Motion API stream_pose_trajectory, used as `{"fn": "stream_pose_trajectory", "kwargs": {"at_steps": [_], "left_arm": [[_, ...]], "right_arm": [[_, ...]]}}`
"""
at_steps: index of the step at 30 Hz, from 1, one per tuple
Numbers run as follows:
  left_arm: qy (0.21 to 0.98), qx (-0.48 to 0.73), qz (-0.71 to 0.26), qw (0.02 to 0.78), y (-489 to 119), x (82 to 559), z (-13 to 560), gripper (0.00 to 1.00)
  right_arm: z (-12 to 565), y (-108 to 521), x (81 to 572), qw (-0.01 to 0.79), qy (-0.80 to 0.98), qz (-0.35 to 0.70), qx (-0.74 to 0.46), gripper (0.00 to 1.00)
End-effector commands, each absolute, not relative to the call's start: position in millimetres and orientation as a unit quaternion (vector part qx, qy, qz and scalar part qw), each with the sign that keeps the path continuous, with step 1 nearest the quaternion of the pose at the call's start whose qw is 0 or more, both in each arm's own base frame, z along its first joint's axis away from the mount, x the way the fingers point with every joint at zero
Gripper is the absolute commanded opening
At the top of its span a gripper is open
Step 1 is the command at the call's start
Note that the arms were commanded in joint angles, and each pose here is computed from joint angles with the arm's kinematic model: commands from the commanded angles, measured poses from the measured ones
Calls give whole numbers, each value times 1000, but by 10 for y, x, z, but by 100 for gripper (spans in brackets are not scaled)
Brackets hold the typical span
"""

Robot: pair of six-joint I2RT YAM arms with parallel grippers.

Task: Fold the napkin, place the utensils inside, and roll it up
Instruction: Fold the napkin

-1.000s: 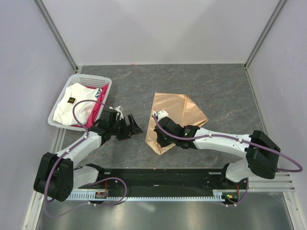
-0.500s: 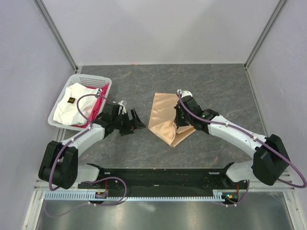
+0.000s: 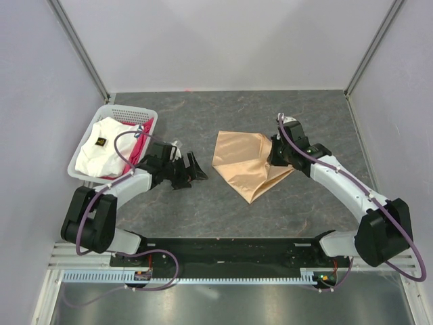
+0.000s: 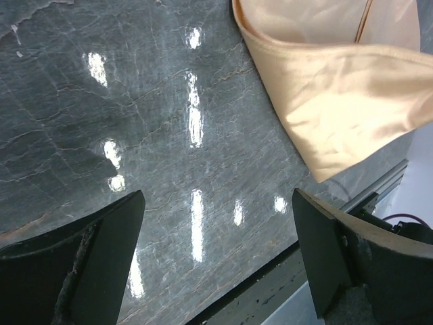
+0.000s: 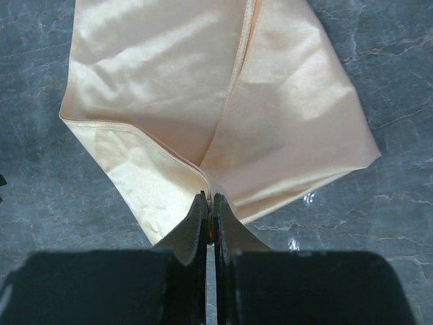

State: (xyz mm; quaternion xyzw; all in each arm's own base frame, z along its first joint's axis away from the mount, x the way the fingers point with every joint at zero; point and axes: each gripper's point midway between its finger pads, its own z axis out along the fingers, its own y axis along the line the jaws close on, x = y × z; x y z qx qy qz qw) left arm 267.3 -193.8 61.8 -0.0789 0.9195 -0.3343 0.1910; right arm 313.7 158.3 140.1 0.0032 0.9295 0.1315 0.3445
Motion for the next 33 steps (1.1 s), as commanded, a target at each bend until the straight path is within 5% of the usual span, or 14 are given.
{"fn": "stream_pose_trajectory", "kwargs": {"at_steps": [1, 33], "left_arm": [[907, -64, -357, 213, -2021, 2828, 790, 97], [905, -61, -368, 203, -2065, 2805, 757, 97]], "right_arm": [[1688, 1545, 3246, 369, 917, 150, 0, 0], [961, 864, 3638, 324, 941, 84, 54, 0]]}}
